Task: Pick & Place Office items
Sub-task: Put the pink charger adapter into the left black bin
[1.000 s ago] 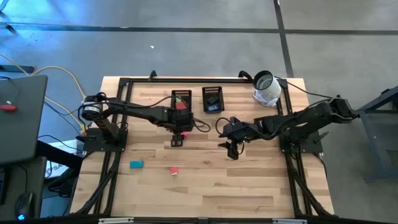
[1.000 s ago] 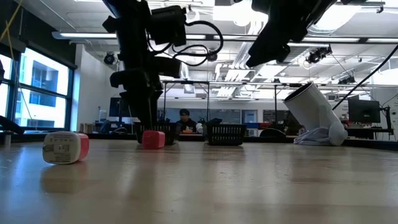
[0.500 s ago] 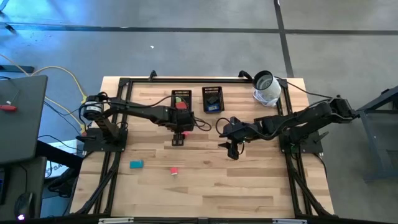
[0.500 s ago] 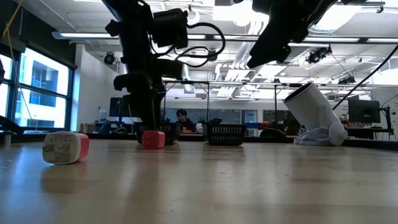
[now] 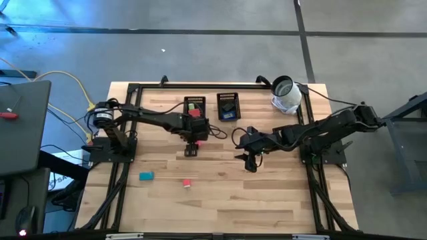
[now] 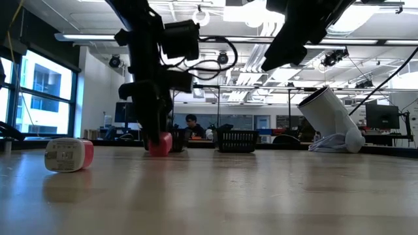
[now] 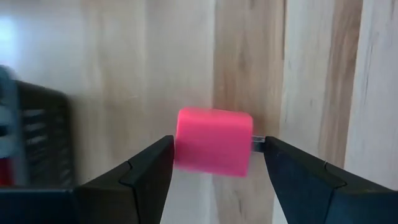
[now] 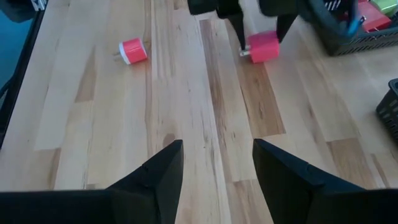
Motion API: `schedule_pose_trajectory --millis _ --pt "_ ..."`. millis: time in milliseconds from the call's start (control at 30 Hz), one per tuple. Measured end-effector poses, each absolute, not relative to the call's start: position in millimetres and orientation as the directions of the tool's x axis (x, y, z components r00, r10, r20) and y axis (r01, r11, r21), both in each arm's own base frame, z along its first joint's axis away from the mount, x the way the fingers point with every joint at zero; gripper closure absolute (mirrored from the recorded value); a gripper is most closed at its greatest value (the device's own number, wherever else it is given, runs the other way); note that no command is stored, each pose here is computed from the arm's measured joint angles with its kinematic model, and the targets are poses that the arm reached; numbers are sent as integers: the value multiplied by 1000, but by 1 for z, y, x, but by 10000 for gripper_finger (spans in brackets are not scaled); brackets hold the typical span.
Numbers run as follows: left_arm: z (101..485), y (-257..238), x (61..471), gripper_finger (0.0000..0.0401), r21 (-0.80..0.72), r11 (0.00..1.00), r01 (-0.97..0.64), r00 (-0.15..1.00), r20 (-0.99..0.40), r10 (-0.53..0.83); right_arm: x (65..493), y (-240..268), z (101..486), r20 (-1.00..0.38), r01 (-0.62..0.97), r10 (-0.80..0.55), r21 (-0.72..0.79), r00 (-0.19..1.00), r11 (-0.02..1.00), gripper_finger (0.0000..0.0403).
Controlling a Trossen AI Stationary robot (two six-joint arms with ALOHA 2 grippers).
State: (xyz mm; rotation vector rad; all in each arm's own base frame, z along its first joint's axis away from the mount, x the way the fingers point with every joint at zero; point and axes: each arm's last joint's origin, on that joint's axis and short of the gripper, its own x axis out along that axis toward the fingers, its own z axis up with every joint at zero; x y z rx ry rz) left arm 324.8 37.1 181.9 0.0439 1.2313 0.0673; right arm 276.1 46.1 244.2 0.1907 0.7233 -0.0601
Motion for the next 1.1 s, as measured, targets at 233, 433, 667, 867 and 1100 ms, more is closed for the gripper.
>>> schedule_pose_trajectory --millis 233,433,667,867,1100 --pt "174 37 327 162 65 998 -26 310 -948 70 276 46 244 -663 122 9 151 748 981 223" --pt "174 37 327 200 55 998 -26 306 -950 61 276 46 244 -663 122 10 152 748 981 223" --pt "175 37 327 241 50 998 -36 306 -950 58 276 46 244 -663 121 10 152 749 981 223" --pt "175 37 326 241 42 997 -59 302 -951 58 276 46 244 -663 121 10 152 749 981 223" --pt "188 33 318 241 140 986 -88 300 -940 161 276 45 244 -658 153 -34 125 752 980 223"
